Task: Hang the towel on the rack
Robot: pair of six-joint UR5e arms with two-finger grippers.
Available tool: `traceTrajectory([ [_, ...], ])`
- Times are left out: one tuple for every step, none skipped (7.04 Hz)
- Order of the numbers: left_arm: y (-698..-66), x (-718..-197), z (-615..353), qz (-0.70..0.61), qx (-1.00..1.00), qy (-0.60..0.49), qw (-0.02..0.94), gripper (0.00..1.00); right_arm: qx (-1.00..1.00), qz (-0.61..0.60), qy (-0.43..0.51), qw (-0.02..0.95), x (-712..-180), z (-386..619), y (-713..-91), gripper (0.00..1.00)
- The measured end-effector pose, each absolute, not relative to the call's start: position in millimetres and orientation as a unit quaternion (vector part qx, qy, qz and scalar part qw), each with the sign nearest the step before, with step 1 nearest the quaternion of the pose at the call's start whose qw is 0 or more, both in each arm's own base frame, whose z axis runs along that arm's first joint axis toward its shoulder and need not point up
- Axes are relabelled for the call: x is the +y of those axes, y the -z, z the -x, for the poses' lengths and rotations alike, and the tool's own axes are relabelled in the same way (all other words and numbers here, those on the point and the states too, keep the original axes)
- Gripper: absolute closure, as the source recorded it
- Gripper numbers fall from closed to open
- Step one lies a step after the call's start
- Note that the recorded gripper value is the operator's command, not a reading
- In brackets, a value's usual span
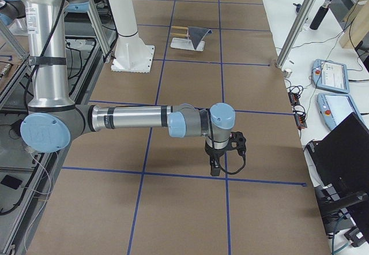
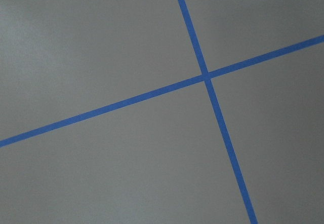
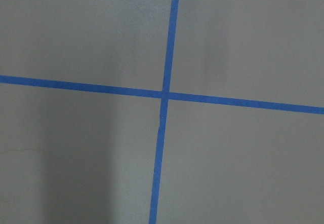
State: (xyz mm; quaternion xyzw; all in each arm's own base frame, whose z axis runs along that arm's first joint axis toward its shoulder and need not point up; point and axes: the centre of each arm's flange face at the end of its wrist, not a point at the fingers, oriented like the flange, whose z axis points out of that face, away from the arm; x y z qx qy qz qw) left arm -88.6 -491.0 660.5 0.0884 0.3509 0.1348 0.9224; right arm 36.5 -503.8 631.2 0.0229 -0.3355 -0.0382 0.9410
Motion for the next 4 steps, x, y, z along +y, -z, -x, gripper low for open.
traceTrajectory([
  [-659.3,-491.2,88.6,-0.090,0.351,-0.136,0.922,0.01,-0.336,-0.023,0.038,0.941,-503.9,-36.4,-630.9,0.00],
  [-657.2,-491.5,88.6,-0.092,0.350,-0.137,0.922,0.01,-0.336,-0.023,0.038,0.941,-503.9,-36.3,-630.7,0.00],
  [-655.6,-491.7,88.6,-0.093,0.350,-0.137,0.922,0.01,-0.336,-0.023,0.038,0.941,-503.9,-36.3,-630.6,0.00],
  [-655.3,-491.7,88.7,-0.093,0.350,-0.137,0.922,0.01,-0.336,-0.023,0.038,0.941,-503.9,-36.2,-630.6,0.00],
])
